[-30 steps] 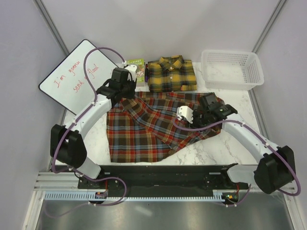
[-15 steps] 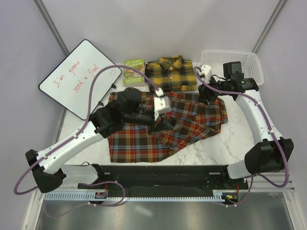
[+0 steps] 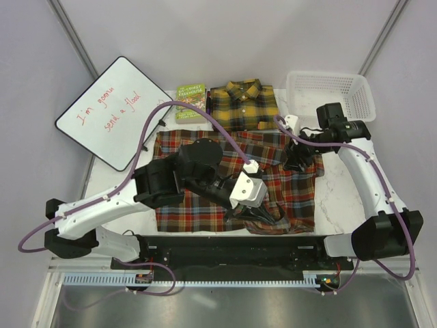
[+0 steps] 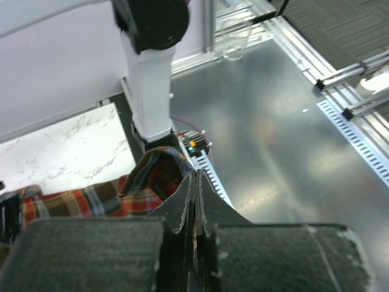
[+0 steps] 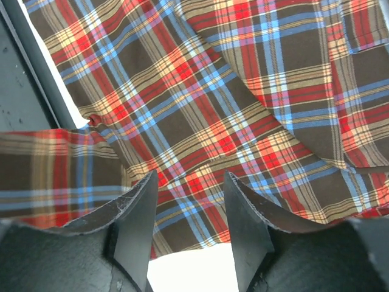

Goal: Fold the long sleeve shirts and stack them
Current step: Fold the shirt

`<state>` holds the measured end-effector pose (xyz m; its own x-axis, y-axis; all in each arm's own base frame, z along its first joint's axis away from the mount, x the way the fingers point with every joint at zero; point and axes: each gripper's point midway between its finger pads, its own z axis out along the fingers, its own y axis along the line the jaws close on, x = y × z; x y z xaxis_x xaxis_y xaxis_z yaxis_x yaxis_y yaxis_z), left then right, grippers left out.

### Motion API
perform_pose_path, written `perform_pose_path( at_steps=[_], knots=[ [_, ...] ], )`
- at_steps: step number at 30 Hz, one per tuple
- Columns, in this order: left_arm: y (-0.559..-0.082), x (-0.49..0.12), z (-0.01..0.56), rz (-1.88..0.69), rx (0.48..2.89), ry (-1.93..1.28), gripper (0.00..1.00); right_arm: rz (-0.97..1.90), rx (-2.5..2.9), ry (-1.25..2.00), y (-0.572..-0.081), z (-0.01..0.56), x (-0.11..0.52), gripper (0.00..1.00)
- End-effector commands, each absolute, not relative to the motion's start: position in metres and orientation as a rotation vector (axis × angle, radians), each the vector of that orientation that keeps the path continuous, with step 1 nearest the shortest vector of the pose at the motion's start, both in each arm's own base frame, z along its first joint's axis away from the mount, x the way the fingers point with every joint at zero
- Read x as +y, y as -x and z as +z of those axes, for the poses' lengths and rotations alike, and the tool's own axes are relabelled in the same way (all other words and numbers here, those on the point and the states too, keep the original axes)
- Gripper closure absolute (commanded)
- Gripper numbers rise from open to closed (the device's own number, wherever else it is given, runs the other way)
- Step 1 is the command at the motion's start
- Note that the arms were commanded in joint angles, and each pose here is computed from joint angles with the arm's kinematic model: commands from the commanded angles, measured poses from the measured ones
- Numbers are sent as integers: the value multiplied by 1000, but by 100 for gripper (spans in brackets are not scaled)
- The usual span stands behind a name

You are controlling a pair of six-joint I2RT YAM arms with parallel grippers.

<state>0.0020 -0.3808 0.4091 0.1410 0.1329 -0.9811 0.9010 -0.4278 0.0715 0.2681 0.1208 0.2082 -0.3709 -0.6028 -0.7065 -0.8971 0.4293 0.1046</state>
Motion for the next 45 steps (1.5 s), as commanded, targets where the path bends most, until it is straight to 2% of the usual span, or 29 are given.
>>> perform_pose_path(
  at_steps=[1, 4, 7, 8, 11, 17, 24, 32, 39, 42, 43, 45],
  knots=[
    [-32, -400, 391, -1221, 1135, -1608, 98, 639, 2038, 1298, -263, 231, 120, 43],
    [-66, -408, 376, -1095, 1235, -1467, 98, 643, 2008, 1245, -266, 255, 118, 35],
    [-118, -410, 358, -998, 1367, -1304, 98, 686, 1989, 1191, -260, 277, 115, 22],
    [-149, -402, 356, -957, 1422, -1229, 98, 699, 1987, 1181, -257, 281, 115, 15],
    [-199, -391, 346, -951, 1531, -1110, 98, 700, 1984, 1168, -249, 284, 111, 10],
    [-209, -392, 341, -966, 1462, -1191, 98, 812, 1913, 1107, -230, 287, 115, 2],
    [-199, -387, 359, -939, 1328, -1274, 98, 951, 1728, 1098, -223, 305, 137, 2],
    [-180, -387, 368, -1006, 1263, -1331, 98, 874, 1607, 1198, -218, 308, 159, 2],
    [-172, -390, 375, -1031, 1223, -1353, 98, 940, 1582, 1247, -211, 304, 189, 2],
    [-176, -391, 375, -998, 1222, -1350, 98, 1001, 1564, 1268, -201, 306, 197, 14],
    [-179, -390, 374, -982, 1226, -1343, 98, 1024, 1562, 1272, -198, 306, 199, 24],
    [-179, -389, 375, -969, 1207, -1352, 98, 1060, 1576, 1273, -191, 302, 201, 36]
  ],
)
